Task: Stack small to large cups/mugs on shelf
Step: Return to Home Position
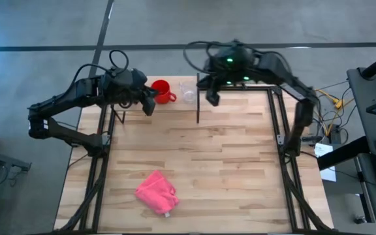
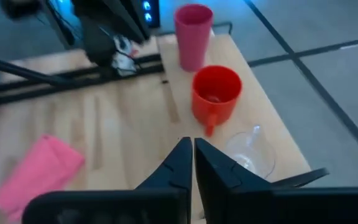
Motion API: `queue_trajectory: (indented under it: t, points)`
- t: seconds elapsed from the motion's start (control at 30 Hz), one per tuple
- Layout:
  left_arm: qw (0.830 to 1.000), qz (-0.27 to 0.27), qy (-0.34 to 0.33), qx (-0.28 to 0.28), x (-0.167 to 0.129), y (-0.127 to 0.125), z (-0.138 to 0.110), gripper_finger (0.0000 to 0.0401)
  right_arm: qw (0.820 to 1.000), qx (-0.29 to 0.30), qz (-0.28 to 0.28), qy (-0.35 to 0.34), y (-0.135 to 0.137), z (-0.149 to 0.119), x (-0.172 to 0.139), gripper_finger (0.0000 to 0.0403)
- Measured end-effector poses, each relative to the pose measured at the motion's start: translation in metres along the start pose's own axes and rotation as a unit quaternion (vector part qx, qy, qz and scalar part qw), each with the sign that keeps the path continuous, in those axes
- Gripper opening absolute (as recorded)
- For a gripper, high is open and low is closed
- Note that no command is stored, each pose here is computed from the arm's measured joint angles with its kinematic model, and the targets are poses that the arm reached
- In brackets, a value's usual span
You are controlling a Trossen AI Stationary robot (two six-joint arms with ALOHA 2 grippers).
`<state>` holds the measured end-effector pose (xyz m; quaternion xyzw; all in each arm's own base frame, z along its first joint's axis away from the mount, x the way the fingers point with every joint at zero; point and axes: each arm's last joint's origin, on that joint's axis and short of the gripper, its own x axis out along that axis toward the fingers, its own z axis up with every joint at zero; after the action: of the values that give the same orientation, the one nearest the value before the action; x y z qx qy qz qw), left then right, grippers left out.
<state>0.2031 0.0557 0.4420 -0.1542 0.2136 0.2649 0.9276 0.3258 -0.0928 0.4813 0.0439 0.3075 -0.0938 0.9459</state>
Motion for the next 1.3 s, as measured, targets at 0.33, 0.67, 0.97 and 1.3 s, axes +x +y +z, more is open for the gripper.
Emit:
queue_trajectory:
  t: [0.33, 0.67, 0.97, 1.3]
  points:
    - [0.981, -0.188, 0.047, 0.016, -0.018, -0.024, -0.008, 0.0001, 0.997, -0.002, 0.07, -0.012, 0.052, -0.015, -0.078, 0.0009]
    - [0.95, -0.312, 0.006, -0.026, -0.071, -0.025, -0.007, 0.0001, 0.996, 0.042, 0.073, -0.025, 0.081, -0.028, -0.12, 0.0009]
    - [0.918, -0.36, -0.151, 0.073, -0.131, -0.003, -0.004, 0.0001, 0.988, -0.04, 0.12, -0.092, 0.097, -0.038, -0.151, 0.0009]
    - [0.909, -0.36, -0.187, 0.093, -0.152, 0.01, -0.009, 0.0001, 0.968, -0.024, 0.138, -0.207, 0.093, -0.077, -0.132, 0.0009]
